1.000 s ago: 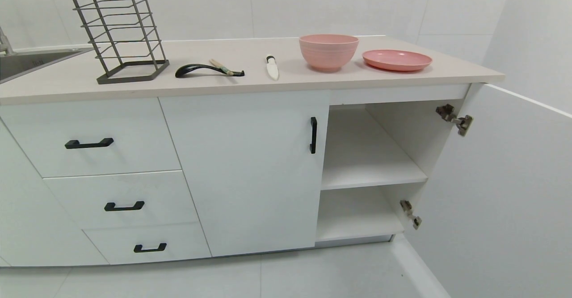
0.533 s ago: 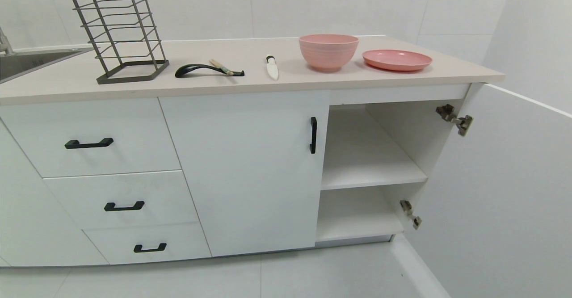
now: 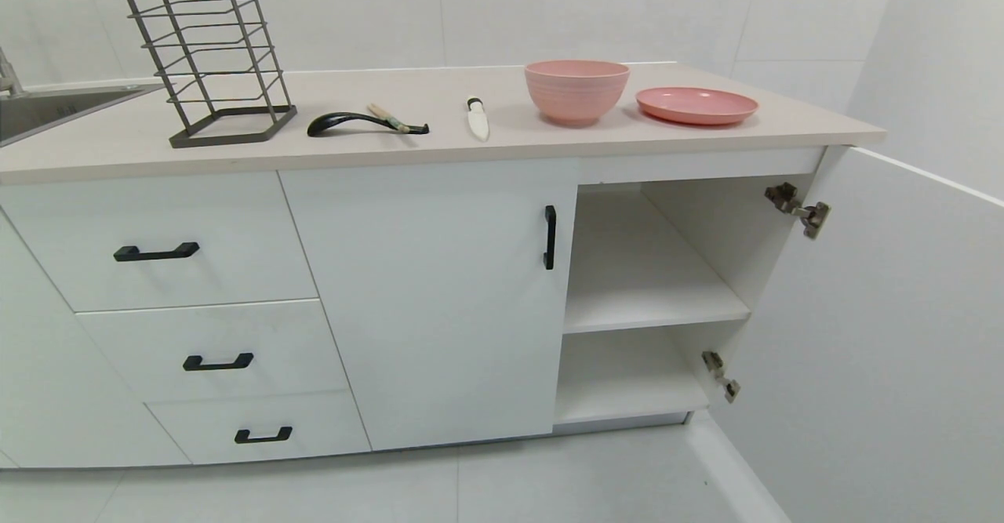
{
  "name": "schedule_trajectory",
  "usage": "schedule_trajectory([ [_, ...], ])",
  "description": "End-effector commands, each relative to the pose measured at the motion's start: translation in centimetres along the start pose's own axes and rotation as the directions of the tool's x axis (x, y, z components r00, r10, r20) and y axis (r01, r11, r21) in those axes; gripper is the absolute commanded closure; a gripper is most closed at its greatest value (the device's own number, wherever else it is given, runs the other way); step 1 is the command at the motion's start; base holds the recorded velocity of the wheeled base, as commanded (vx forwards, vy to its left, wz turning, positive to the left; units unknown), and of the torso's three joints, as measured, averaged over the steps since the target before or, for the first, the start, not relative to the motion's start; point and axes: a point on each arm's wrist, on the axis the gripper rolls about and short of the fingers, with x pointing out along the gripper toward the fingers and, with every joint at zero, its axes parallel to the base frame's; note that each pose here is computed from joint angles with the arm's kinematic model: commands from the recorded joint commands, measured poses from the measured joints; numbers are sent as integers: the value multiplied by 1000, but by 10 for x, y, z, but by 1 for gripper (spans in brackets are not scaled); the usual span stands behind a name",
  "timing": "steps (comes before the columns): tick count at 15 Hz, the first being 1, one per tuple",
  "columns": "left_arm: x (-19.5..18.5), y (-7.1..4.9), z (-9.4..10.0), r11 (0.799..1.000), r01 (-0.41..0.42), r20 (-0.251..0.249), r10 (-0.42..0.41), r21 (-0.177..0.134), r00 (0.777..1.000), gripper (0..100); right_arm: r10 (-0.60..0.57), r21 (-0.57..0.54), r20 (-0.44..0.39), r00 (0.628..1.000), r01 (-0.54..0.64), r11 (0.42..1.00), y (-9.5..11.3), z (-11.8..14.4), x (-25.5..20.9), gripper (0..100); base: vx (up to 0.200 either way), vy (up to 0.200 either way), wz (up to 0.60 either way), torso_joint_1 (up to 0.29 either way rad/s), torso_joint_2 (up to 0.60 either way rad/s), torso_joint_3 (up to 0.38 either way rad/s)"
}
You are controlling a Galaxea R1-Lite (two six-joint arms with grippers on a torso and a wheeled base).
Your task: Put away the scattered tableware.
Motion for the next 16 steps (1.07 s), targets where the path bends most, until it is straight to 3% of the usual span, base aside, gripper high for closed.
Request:
schedule_trajectory([
  [1,0,0,0,1000,-1,-3,1,0,1000,0,-92,12,-12,996,92,996,-2,-4,-2,0,0,0,0,0,0,0],
  [6,0,0,0,1000,-2,-3,2,-6,1000,0,-89,63,-19,996,90,994,-2,-4,-2,0,0,0,0,0,0,0],
  [10,0,0,0,1000,-10,-4,10,-5,1000,0,-89,63,-18,996,90,994,-2,-4,-2,0,0,-200,0,6,2,2],
  [16,0,0,0,1000,-17,-4,17,-6,1000,0,-89,63,-19,996,90,994,-2,-4,-2,0,33,0,0,0,0,0],
])
